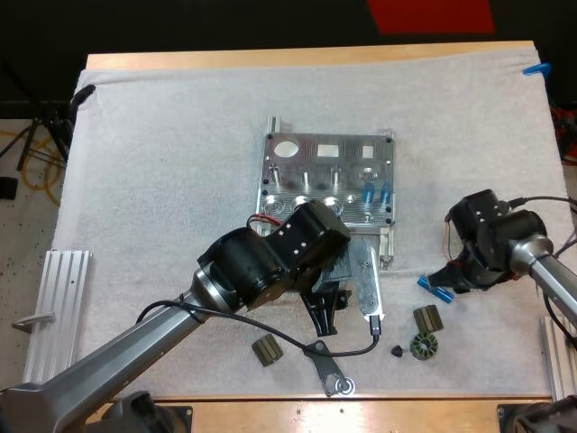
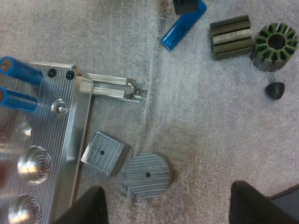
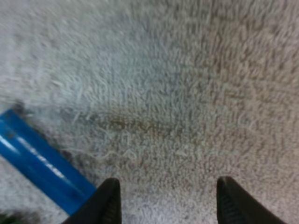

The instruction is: Load cells from right to left

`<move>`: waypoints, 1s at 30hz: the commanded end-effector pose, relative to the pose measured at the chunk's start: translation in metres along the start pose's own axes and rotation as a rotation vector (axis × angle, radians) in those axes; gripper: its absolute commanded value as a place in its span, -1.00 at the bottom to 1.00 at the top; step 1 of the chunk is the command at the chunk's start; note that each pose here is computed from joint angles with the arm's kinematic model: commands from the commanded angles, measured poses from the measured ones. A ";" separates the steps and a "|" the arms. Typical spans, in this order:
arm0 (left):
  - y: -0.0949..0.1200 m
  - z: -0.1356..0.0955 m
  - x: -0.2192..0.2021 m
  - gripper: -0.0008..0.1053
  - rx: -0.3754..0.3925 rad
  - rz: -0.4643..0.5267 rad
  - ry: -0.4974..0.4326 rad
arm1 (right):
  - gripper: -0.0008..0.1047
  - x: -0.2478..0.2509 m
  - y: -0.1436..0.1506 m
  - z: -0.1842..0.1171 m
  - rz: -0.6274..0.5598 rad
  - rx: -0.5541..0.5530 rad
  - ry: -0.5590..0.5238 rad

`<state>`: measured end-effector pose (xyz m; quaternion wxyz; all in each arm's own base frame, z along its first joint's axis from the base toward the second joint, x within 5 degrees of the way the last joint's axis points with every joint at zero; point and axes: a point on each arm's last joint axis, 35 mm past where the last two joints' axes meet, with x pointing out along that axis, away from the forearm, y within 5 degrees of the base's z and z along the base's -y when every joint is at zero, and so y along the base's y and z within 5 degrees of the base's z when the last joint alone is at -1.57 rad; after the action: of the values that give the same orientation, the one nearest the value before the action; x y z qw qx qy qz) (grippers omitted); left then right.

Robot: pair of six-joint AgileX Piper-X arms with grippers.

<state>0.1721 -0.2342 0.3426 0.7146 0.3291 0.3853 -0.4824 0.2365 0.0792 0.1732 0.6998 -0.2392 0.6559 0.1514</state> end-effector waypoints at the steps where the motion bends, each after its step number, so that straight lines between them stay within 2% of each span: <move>1: 0.000 0.000 -0.003 0.07 -0.011 0.014 -0.003 | -0.12 0.004 0.000 0.001 -0.007 0.001 0.014; 6: 0.000 -0.001 -0.007 0.07 -0.011 0.020 -0.012 | -0.12 0.018 0.001 0.004 0.004 -0.007 0.062; 10: -0.001 -0.002 -0.015 0.07 -0.005 0.027 -0.034 | -0.12 0.018 0.008 0.007 0.031 -0.026 0.038; 13: -0.002 -0.003 -0.022 0.07 -0.002 0.034 -0.054 | -0.12 0.016 0.024 0.012 0.034 -0.090 0.013; 18: -0.002 -0.004 -0.027 0.07 -0.001 0.040 -0.065 | -0.12 0.010 0.068 0.022 0.070 -0.197 -0.071; 21: -0.002 -0.004 -0.027 0.07 -0.001 0.040 -0.065 | -0.12 0.008 0.083 0.026 0.083 -0.189 -0.117; 25: -0.002 -0.004 -0.027 0.07 -0.001 0.040 -0.065 | -0.12 0.004 0.096 0.028 0.168 -0.170 -0.143; 30: -0.001 -0.004 -0.027 0.07 -0.002 0.060 -0.058 | -0.12 -0.004 0.091 0.031 0.095 -0.176 -0.132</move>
<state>0.1638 -0.2217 0.3609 0.7340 0.3256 0.3582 -0.4764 0.2123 0.1729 0.1600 0.7043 -0.2521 0.6092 0.2630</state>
